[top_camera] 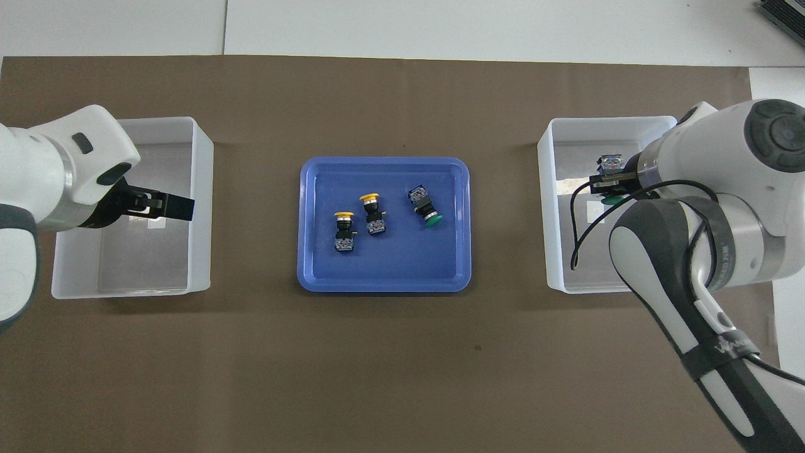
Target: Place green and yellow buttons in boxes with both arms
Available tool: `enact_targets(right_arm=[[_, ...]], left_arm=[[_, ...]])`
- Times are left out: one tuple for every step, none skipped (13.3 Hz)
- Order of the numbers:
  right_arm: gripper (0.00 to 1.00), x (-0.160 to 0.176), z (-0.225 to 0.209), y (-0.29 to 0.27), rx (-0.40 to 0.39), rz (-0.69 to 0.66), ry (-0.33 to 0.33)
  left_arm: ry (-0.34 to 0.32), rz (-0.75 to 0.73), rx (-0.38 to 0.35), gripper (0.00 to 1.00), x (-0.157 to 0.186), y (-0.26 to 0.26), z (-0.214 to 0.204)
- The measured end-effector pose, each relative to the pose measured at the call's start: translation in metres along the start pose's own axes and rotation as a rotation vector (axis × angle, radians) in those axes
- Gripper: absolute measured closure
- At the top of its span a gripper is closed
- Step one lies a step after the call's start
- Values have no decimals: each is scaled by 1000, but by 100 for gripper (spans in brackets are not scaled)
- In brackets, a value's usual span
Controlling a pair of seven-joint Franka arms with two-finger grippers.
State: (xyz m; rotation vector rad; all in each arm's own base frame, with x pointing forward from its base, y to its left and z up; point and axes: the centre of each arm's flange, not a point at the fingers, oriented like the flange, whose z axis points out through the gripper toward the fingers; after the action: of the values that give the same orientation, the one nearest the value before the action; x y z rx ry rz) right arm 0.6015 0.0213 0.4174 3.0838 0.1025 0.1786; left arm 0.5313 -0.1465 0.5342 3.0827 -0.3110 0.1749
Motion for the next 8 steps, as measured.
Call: enact_targets(right_arm=[[67,-1,19,12,-3,-1,12],[67,0,35,19,-7,0,24],[67,2,51,25,-10,0,37],[67,4,65,27,-13,2,48],[67,6,78,29,-15,4,58],[67,7,89,31,-17,6,62],[67,8,98,32,-18,7,62],[67,8,105,32,-19,8,61]], left_arm=[[9,-20,-6,0,-2,26,19],[10,-40,-11,0,-4,51,38],[9,-58,-14,0,-6,76,61],[16,-77,-19,0,-8,99,84],[25,-92,-25,0,-11,115,105],[31,-97,-28,0,-15,122,122],[34,-99,-29,0,-17,125,133],[40,-108,-31,0,-19,128,143]])
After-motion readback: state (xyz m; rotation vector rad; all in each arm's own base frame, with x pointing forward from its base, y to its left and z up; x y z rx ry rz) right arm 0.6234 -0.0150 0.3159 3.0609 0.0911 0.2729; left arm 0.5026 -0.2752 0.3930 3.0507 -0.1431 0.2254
